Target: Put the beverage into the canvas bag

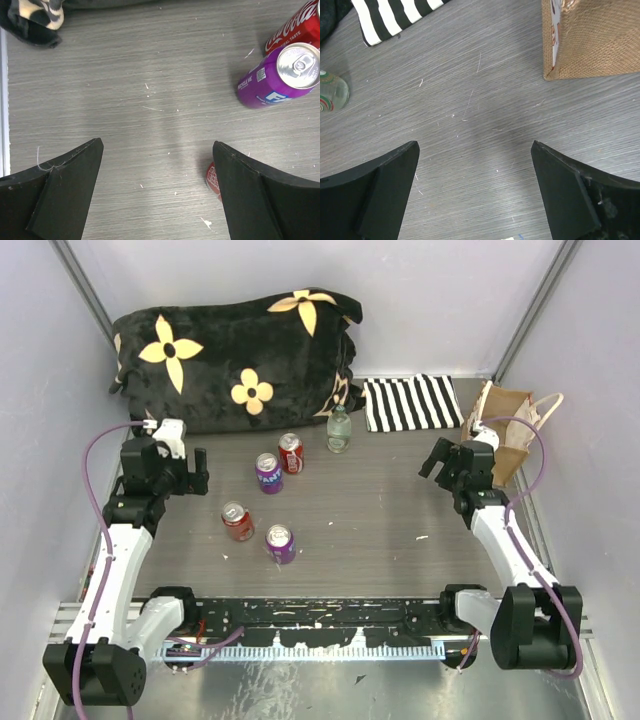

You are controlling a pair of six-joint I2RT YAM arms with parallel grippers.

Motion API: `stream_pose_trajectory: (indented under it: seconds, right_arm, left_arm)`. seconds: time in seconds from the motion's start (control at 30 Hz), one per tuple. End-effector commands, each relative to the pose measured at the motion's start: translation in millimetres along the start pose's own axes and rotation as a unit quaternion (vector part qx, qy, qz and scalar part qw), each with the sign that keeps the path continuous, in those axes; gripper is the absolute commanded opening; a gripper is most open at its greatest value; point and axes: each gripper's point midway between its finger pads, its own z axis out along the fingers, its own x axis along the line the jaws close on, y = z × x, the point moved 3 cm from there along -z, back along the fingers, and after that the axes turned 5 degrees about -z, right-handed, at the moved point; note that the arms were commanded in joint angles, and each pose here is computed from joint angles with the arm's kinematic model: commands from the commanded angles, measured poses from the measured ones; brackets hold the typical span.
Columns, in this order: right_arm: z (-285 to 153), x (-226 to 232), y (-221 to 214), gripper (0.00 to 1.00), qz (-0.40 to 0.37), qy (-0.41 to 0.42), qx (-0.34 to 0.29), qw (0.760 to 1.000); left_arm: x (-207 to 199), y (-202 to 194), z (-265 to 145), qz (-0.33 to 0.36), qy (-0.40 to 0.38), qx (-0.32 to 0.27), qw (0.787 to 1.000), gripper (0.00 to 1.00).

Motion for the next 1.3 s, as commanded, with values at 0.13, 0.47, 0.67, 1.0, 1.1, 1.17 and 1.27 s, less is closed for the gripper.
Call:
stream_pose_trajectory:
  seconds: [0.13,0.47,0.67,1.0,1.1,1.17,1.27]
  right_arm:
    - [-24.2,9.5,14.7,1.0,-0.074,0.039,0.008,0.996]
    - [-40.4,37.6,61.8,0.88,-0.073,0.076,0.036,0.994]
    - [-60.9,45.6,157.0,0.89,-0.104,0.026,-0.031,0.994]
    - [-23.0,14.9,201.5,0.9,-0.141,-0.12,-0.027,0.982]
    - [-2.7,8.4,192.7,0.9,-0.147,-0.141,-0.01,0.979]
    - [5.2,3.6,191.1,0.89,-0.147,-0.158,-0.01,0.976]
    - [14.3,-0.6,191.9,0.89,-0.145,-0.174,-0.016,0.974]
  left_arm:
    - [0.8,-4.7,-8.1,-0.002,0.003,0.004,1.0,0.98]
    - [-3.2,-1.0,-25.3,0.009,-0.009,0.004,1.0,0.98]
    - [-7.2,3.5,-24.9,-0.012,-0.018,0.009,1.0,0.98]
    - [-9.9,-1.4,-29.2,-0.014,-0.025,0.001,1.0,0.98]
    - [-10.4,-6.1,-28.0,-0.014,-0.027,0.004,1.0,0.98]
    - [-10.8,-8.8,-27.0,-0.013,-0.029,0.005,0.999,0.98]
    - [-11.7,-13.8,-24.0,-0.013,-0.033,0.008,0.999,0.98]
